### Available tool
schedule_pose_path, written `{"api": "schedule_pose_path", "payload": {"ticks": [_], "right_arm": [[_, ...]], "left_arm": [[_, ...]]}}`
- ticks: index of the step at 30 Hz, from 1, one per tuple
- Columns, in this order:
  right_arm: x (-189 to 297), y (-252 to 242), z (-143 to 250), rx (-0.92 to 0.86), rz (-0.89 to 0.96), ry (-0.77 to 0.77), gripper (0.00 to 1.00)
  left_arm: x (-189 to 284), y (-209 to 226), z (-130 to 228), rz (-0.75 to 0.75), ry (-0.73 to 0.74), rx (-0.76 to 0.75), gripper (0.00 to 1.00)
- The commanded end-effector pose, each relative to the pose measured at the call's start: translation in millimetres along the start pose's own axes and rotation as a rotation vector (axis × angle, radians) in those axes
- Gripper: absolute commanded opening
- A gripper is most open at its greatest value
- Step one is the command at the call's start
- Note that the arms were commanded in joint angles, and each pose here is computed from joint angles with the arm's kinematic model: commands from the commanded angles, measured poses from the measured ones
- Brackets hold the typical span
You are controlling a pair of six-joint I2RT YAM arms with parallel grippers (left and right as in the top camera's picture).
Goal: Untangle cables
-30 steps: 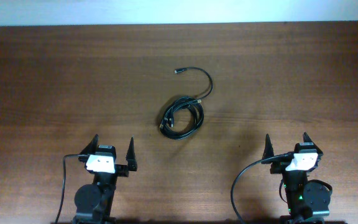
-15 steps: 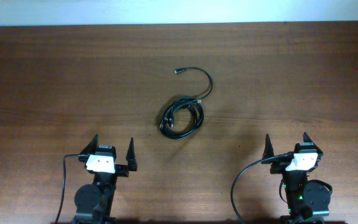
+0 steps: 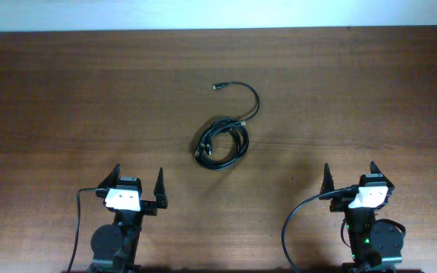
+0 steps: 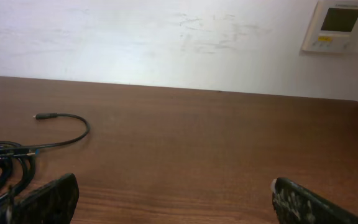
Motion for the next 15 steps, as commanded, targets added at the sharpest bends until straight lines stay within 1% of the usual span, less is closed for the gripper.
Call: {"api": "schedule_pose_path", "payload": {"ticks": [1,13,15], "right_arm": [[-0.1,-0.4,2.9,-0.004,0.007,0.007,0.99],[-0.1,-0.4,2.9,-0.004,0.007,0.007,0.98],[-0.1,-0.4,2.9,-0.004,0.007,0.006,0.98]], "left_arm": [[-0.8,-1.2,3.6,0.013,0.013,-0.019,0.99],[-0.8,-1.7,3.5,0.018,0.013,-0.019,0.99],[0.3,-9.4,0.9,0.089,0.014,-0.017,0.99]]}}
Point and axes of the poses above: each gripper's point midway between its finger pads, its own x axis back along the fingers, its own y axis along the line the jaws close on, z = x × y, the point moved 7 cm from there along x, back along the fingers, and after that the axes turned 11 degrees about x, right-handed, at the moved point
